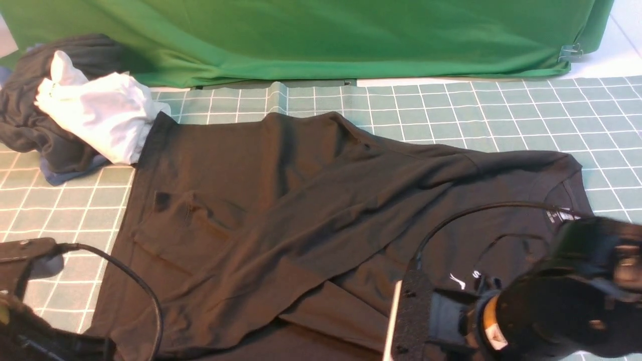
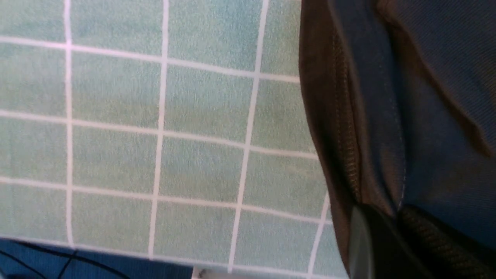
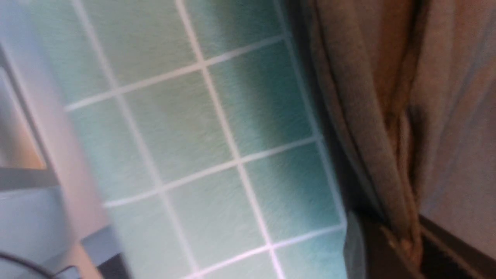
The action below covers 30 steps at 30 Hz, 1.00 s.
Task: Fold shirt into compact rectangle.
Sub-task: 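Fold the black garment in half by bringing its near edge over to the far edge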
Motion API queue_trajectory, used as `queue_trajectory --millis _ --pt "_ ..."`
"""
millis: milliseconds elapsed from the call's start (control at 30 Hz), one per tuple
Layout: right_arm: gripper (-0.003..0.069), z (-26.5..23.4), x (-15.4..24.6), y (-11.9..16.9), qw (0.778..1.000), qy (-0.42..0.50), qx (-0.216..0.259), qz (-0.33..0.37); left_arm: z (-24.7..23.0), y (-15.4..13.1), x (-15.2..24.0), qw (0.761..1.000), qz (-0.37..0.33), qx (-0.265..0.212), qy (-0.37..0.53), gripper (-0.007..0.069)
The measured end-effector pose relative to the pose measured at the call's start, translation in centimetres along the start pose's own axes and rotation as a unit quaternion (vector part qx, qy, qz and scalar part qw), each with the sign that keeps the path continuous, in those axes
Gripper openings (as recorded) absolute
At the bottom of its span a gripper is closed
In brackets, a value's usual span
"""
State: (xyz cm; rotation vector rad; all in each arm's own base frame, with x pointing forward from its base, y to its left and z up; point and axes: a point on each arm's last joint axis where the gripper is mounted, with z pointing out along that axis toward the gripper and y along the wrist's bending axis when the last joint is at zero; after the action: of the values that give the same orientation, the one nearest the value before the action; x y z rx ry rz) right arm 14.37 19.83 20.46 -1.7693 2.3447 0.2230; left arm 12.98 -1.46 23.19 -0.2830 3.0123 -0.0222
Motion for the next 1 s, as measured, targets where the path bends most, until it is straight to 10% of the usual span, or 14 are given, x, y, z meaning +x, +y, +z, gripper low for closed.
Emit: queue_trajectory --millis 567,1000 --pt "0.0052 -3.6 -1.0 -1.7 0.995 -0.029 0.097 -0.011 -4.9 -1.3 -4.8 0.992 -0.007 0.031 -0.126 0.0013" --pt "0.0052 -7.9 -4.3 -11.4 0.978 -0.078 0.192 0.036 -5.7 -4.3 -15.8 0.984 0.005 0.022 -0.177 0.0013"
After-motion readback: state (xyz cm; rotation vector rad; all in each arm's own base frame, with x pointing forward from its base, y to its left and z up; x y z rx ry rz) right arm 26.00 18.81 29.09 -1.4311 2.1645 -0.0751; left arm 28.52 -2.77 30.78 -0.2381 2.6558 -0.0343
